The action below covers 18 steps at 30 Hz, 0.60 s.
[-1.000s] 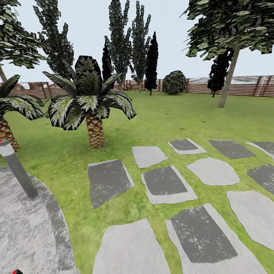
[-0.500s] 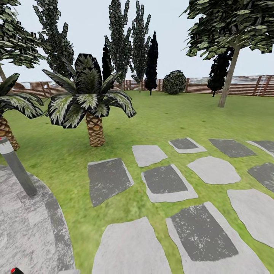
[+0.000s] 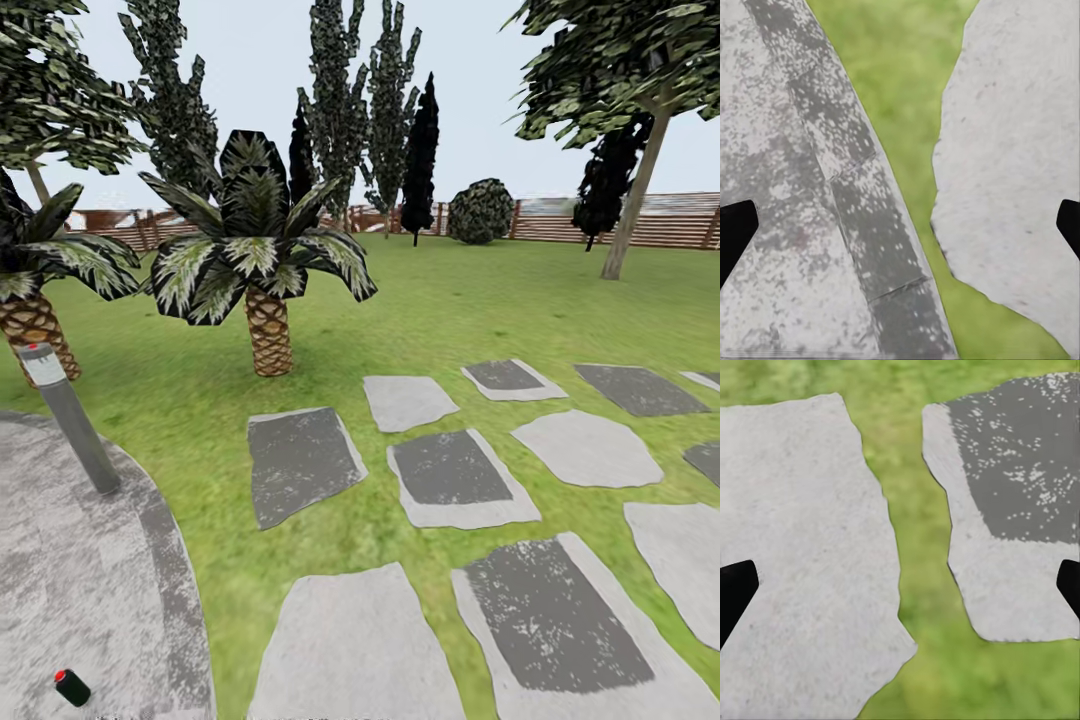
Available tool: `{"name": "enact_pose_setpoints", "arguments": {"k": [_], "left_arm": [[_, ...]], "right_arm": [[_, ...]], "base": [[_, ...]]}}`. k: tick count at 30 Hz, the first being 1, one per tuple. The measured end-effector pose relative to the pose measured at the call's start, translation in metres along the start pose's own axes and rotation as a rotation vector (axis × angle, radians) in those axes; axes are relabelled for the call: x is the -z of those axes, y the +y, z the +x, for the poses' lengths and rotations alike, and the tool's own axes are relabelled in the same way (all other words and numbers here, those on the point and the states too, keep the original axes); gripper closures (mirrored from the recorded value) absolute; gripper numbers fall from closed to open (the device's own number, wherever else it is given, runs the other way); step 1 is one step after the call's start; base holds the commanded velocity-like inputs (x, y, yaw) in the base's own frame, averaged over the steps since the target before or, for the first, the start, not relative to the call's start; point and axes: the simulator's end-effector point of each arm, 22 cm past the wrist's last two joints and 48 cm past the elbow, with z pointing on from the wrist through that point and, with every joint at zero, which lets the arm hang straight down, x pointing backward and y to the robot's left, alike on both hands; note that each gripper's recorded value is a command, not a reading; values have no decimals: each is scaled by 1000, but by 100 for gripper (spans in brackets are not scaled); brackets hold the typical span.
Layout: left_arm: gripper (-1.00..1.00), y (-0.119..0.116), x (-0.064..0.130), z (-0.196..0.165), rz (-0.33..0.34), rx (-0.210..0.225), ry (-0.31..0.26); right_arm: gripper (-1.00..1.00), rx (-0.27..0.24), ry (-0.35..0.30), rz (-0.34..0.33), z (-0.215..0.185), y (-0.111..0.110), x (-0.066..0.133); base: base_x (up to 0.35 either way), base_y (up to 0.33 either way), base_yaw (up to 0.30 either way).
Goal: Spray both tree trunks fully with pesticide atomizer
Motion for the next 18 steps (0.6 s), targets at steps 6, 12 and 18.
{"name": "enact_pose_setpoints", "arguments": {"k": [6, 12, 18], "left_arm": [[-100, -1, -9, 11, 0, -1, 6], [-100, -1, -18, 22, -1, -1, 11], [-100, -2, -27, 31, -1, -2, 13]], "right_arm": [[-100, 0, 6, 0, 12, 1, -7], [-100, 0, 11, 0, 24, 1, -15], [-100, 3, 11, 2, 34, 0, -22]], "base": [[0, 0, 206], [0, 0, 190], [0, 0, 35]]}}
